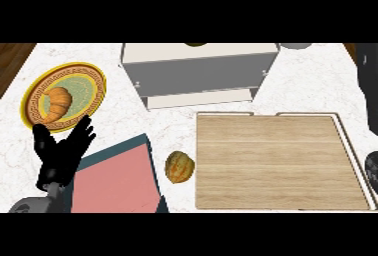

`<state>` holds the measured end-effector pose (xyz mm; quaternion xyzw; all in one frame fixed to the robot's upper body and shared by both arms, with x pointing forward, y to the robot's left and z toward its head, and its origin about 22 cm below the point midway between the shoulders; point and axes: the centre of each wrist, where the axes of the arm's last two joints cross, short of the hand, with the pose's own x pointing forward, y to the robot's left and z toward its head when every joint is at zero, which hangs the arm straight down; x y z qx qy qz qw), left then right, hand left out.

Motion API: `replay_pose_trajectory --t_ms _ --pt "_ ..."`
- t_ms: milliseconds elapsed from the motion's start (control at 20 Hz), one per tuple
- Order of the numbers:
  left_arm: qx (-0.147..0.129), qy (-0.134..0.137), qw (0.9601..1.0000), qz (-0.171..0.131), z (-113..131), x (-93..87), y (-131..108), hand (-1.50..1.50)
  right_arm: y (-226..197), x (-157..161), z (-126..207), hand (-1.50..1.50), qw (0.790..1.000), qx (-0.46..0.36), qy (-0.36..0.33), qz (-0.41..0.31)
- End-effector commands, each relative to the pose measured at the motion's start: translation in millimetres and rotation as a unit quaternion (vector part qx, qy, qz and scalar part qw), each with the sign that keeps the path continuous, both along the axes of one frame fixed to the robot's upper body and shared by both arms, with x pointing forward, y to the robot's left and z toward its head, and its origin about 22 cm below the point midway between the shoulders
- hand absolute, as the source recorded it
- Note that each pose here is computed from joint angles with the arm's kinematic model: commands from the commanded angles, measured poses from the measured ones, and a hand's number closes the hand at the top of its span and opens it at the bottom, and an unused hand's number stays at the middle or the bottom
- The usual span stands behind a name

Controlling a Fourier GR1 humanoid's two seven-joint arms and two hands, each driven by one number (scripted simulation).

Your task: Pick the pear from the tray and place it in the tiered shelf

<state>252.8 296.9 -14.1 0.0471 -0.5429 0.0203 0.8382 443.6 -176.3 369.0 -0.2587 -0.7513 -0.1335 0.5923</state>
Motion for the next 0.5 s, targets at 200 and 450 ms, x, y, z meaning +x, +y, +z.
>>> replay_pose_trajectory --t_ms 200,450 --pt "-0.009 0.018 0.9998 0.002 -18 -18.1 -6 0.00 -98 -29 12 -1.50 0.999 0.037 0.015 -0.014" --pt "-0.008 0.015 0.9998 0.006 -18 -19.3 7 0.00 -144 -52 -2 -1.50 0.999 0.035 -0.004 0.004"
